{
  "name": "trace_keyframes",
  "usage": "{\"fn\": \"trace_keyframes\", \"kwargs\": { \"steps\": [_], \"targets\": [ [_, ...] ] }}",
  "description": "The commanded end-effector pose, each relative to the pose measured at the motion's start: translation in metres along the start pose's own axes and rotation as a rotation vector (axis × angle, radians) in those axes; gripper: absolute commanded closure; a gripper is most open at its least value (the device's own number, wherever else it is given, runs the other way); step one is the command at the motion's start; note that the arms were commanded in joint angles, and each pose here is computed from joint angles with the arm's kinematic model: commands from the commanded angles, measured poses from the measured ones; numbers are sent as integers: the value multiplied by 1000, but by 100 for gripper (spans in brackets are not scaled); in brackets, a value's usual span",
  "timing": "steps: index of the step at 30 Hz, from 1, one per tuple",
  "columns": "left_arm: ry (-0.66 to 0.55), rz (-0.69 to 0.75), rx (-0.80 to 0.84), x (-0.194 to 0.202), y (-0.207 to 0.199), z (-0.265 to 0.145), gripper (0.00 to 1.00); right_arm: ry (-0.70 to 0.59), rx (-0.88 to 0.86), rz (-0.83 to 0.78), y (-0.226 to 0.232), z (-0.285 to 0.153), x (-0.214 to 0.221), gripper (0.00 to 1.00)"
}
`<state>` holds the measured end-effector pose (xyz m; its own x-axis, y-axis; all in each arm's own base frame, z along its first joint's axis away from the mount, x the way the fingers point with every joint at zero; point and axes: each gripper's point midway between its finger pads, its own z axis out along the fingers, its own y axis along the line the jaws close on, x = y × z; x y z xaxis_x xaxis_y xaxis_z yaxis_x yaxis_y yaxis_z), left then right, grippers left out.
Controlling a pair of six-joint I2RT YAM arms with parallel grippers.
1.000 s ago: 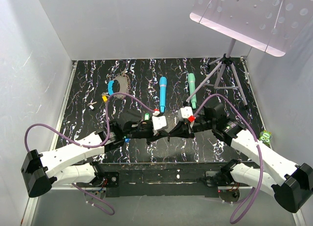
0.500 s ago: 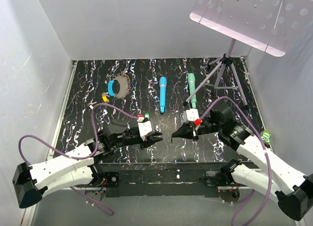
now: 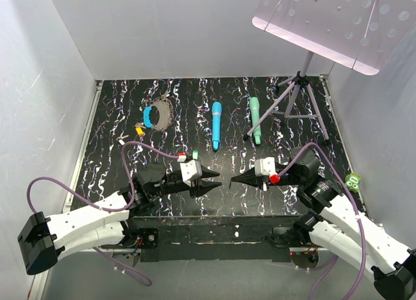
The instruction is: Put the keys on the keyring
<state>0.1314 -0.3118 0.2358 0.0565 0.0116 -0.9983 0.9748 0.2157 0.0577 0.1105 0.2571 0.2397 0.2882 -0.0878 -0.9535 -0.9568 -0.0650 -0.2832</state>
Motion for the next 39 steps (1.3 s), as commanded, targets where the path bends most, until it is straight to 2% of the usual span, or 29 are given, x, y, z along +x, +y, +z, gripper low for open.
{"fn": "trace_keyframes", "kwargs": {
  "steps": [1,17,26,32,35,39],
  "targets": [
    [-87,12,45,-19,-5,7,68,-75,38,-101,-11,1,-20,99],
    [-109,-5,44,-21,-1,21,69,-85,8,-54,-8,6,-22,99],
    [-111,-6,53,-21,-2,23,76,-75,0,-27,-7,7,-20,99],
    [-104,-7,73,-21,-5,25,84,-74,2,-10,-7,8,-20,99],
    [-96,-10,90,-19,-7,25,100,-74,4,-7,-7,8,-21,99],
    [-74,-8,104,-17,-9,25,100,-71,1,2,-7,8,-21,99]
  ]
}}
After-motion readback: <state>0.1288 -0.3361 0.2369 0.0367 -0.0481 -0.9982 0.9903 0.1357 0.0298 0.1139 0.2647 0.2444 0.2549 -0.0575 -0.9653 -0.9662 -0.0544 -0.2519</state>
